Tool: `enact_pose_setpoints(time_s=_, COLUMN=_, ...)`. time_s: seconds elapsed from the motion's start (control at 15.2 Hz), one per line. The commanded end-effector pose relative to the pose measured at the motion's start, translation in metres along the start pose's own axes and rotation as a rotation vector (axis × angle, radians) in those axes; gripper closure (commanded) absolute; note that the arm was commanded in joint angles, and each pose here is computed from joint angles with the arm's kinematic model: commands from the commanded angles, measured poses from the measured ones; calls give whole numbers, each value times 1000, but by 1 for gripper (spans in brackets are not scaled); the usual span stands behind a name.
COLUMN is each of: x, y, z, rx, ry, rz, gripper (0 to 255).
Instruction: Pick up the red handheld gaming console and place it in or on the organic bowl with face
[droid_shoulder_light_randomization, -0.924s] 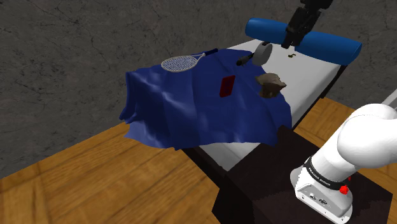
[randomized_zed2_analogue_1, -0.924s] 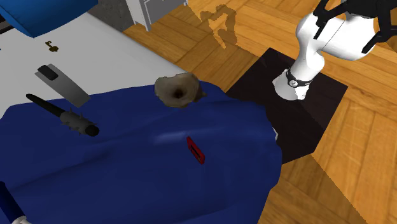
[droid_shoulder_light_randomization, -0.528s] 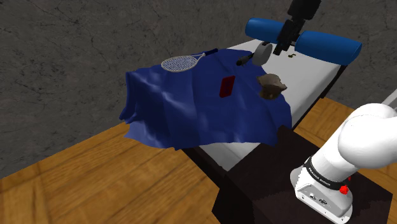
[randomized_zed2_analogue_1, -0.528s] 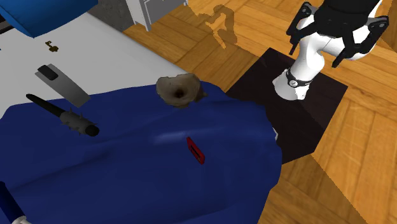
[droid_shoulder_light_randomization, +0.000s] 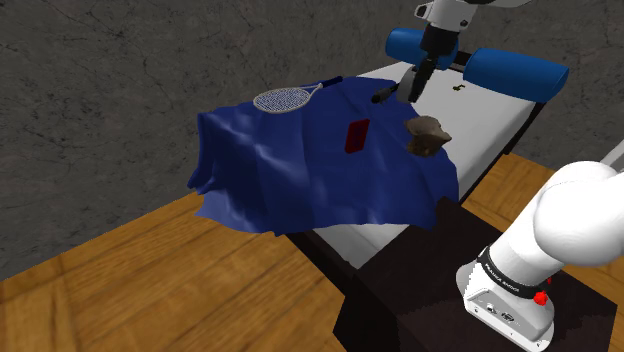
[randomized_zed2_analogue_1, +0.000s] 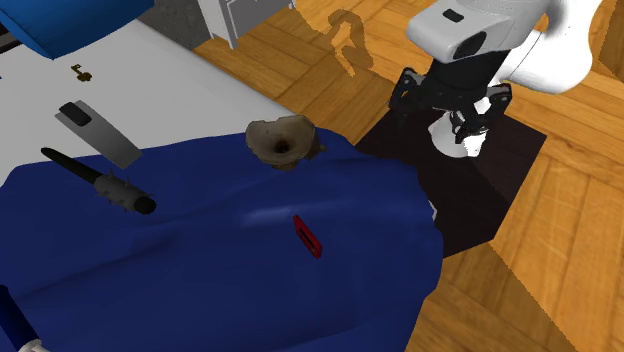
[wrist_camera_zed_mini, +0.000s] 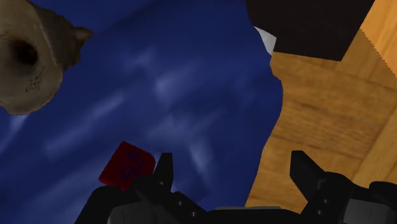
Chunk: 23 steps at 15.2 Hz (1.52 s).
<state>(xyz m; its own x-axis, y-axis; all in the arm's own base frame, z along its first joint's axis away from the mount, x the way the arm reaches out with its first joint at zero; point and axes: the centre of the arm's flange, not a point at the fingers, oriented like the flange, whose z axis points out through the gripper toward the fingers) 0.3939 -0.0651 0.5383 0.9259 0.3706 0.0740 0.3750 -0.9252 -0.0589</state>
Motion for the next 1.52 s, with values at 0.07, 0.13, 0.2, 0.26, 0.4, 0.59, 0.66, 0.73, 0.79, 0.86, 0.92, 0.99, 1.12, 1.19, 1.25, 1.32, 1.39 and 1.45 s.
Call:
enact_pose_setpoints(time_s=0.07, x=22, y=25, z=26, rx=-6, ry=-9, rz=-88, gripper=0)
enact_pose_setpoints(time_s=0.13, x=30, y=32, z=34, rx=-7, ry=-12, rz=-115, gripper=0)
enact_pose_setpoints(time_s=0.2, x=38, y=39, z=43, rx=-9, ry=-16, rz=-143, gripper=0)
enact_pose_setpoints(time_s=0.26, x=45, y=45, z=51, rx=-10, ry=-19, rz=-171, gripper=0)
enact_pose_setpoints(time_s=0.4, x=62, y=57, z=68, rx=-13, ry=-25, rz=-227, gripper=0)
enact_pose_setpoints(time_s=0.59, x=87, y=74, z=94, rx=-17, ry=-35, rz=-311, gripper=0)
enact_pose_setpoints(time_s=0.66, x=95, y=80, z=103, rx=-19, ry=-38, rz=-338, gripper=0)
enact_pose_setpoints(time_s=0.73, x=104, y=85, z=112, rx=-20, ry=-41, rz=-366, gripper=0)
enact_pose_setpoints(time_s=0.79, x=113, y=89, z=120, rx=-22, ry=-44, rz=-394, gripper=0)
enact_pose_setpoints(time_s=0.86, x=122, y=94, z=129, rx=-23, ry=-48, rz=-422, gripper=0)
enact_pose_setpoints(time_s=0.92, x=131, y=98, z=138, rx=-24, ry=-51, rz=-450, gripper=0)
enact_pose_setpoints(time_s=0.99, x=140, y=102, z=147, rx=-26, ry=-54, rz=-478, gripper=0)
enact_pose_setpoints(time_s=1.12, x=159, y=110, z=164, rx=-29, ry=-60, rz=-534, gripper=0)
enact_pose_setpoints(time_s=1.19, x=168, y=113, z=173, rx=-30, ry=-63, rz=-562, gripper=0)
enact_pose_setpoints(time_s=1.25, x=178, y=116, z=182, rx=-32, ry=-67, rz=-589, gripper=0)
enact_pose_setpoints(time_s=1.32, x=187, y=119, z=191, rx=-33, ry=-70, rz=-617, gripper=0)
enact_pose_setpoints(time_s=1.39, x=197, y=121, z=200, rx=-35, ry=-73, rz=-645, gripper=0)
enact_pose_setpoints(time_s=1.45, x=198, y=122, z=201, rx=-35, ry=-73, rz=-649, gripper=0)
